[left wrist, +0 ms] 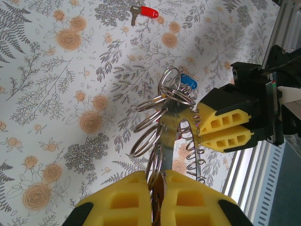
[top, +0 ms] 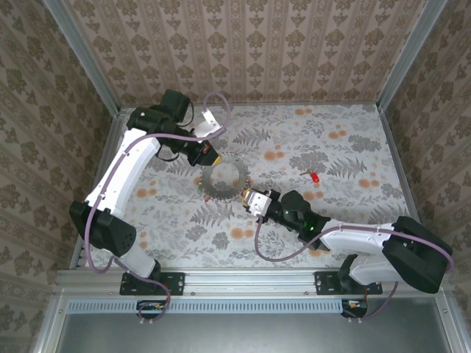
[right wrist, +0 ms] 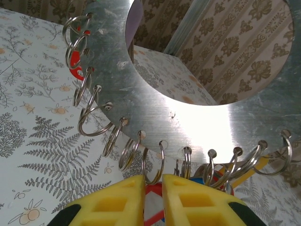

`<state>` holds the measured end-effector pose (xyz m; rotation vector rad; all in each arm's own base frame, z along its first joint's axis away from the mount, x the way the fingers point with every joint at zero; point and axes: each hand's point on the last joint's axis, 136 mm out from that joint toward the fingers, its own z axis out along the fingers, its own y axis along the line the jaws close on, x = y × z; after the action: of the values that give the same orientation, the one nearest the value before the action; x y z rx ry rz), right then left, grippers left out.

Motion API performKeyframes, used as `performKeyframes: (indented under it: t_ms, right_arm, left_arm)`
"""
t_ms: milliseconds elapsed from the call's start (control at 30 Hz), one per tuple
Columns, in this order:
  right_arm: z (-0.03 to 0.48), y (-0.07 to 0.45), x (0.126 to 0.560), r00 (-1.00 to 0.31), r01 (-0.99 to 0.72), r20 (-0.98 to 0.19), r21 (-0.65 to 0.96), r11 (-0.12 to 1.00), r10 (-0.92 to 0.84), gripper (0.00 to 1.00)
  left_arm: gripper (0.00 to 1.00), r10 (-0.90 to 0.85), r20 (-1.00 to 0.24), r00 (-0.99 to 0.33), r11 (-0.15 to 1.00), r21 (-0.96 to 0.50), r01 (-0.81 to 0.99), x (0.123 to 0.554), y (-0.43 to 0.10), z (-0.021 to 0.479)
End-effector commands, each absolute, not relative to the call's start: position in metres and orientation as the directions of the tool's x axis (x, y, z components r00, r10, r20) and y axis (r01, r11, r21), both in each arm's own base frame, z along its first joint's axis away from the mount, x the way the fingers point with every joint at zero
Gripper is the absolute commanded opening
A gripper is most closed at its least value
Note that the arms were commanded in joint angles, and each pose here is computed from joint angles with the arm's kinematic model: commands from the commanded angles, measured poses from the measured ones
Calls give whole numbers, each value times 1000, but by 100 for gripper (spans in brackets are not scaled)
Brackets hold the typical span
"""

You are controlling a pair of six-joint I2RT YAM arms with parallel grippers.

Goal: Put the keys on the keyring

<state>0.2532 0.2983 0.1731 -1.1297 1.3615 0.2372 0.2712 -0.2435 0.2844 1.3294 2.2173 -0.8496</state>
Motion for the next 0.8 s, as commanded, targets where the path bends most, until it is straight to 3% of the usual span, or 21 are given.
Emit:
performKeyframes:
  t_ms: [0, 767]
  right_arm:
    - [183, 304, 257, 283, -716, -861, -482, 505, -422, 18]
    - [195, 309, 260, 265, -719, -914, -399, 569, -306, 17]
  left_arm:
    - [0, 612, -654, -443, 341, -287, 895, 259, -242, 300]
    - [0, 601, -668, -438, 346, -277, 896, 261, -243, 301]
